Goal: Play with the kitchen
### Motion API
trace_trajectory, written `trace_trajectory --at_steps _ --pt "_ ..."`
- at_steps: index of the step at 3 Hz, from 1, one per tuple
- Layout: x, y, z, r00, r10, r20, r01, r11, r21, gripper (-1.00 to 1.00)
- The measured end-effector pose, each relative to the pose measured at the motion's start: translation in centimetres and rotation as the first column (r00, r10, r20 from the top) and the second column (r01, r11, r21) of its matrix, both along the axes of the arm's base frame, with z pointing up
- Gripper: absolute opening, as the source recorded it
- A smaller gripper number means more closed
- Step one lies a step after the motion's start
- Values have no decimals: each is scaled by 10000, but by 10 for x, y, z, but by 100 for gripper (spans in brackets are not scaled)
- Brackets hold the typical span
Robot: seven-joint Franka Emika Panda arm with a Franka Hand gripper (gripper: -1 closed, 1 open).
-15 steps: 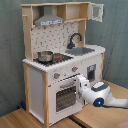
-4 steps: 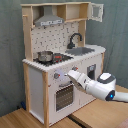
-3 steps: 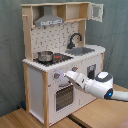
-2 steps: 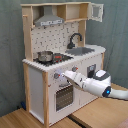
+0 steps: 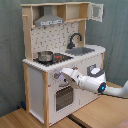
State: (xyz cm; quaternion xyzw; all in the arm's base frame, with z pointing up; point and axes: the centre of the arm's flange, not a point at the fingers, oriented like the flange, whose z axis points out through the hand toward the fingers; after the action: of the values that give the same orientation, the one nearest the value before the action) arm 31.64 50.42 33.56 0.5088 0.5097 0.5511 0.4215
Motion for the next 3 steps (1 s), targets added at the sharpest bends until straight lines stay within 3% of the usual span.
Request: trace_trajectory --at_steps 1,2,3 --pt "12 6 -11 9997 -19 -239 34 9980 638 100" --pt "32 15 -9 9997 -32 -253 58 9945 1044 100" --pt "32 15 -9 9996 -36 -291 74 9913 1318 100"
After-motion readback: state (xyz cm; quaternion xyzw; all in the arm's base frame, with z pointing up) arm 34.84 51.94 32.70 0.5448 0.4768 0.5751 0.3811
